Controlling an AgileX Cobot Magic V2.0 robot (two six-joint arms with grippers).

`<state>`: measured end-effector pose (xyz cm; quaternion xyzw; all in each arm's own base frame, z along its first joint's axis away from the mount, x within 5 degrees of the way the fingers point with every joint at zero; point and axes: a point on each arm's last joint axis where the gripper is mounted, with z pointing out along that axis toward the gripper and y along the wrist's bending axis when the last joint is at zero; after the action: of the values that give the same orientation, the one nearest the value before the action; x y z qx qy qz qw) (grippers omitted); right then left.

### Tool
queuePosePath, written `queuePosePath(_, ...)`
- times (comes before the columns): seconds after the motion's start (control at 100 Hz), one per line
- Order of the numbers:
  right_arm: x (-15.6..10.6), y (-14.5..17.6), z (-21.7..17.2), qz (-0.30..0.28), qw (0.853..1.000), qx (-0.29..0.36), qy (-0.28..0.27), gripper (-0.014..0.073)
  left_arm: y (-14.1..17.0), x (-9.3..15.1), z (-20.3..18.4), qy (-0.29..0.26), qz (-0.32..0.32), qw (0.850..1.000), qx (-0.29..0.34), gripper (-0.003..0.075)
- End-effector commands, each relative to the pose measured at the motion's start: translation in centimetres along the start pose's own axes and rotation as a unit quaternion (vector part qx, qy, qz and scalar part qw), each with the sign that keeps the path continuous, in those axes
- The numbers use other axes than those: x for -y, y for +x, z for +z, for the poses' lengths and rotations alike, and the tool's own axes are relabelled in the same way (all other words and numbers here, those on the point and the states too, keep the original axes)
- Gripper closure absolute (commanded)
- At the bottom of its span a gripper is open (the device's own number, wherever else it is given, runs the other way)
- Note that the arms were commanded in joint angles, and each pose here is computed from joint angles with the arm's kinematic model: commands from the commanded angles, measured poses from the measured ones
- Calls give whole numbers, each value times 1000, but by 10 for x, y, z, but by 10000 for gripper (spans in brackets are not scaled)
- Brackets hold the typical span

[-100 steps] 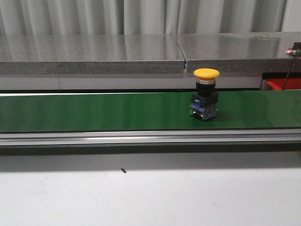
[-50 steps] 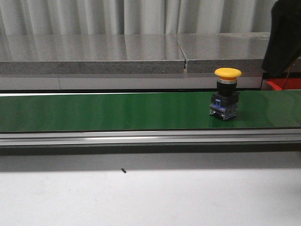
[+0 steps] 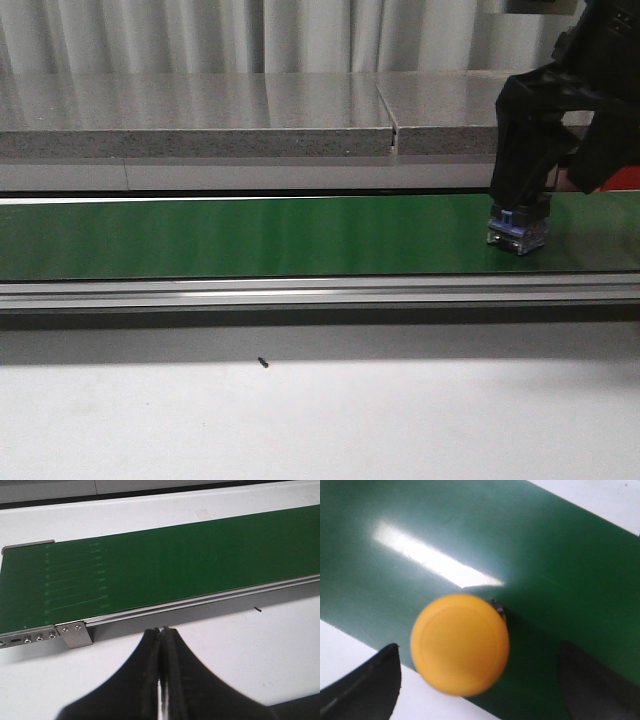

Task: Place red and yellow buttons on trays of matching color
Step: 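Move the right gripper back to the belt and grasp the second yellow button, then carry the second yellow button into the yellow tray and open the right gripper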

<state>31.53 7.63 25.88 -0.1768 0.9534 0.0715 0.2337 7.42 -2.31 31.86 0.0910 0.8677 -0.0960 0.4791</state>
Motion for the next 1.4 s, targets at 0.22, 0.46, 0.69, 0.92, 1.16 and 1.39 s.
queuePosePath(0.22,0,-17,-16,-4,997,72,10,323,-13,1,-5,3,-4,999,43,741)
queuePosePath(0.46,1,-17,-28,-1,996,86,14,490,-13,1,-5,3,-4,999,43,741)
queuePosePath(0.69,31,-5,-71,74,989,116,49,490,-13,1,-5,3,-4,999,43,741)
queuePosePath(0.92,75,19,-112,166,970,134,117,490,-13,1,-5,3,-4,999,43,741)
queuePosePath(1.16,125,49,-136,260,937,146,181,490,-13,1,-5,3,-4,999,43,741)
queuePosePath(1.39,160,69,-151,316,903,173,234,490,-13,1,-5,3,-4,999,43,741)
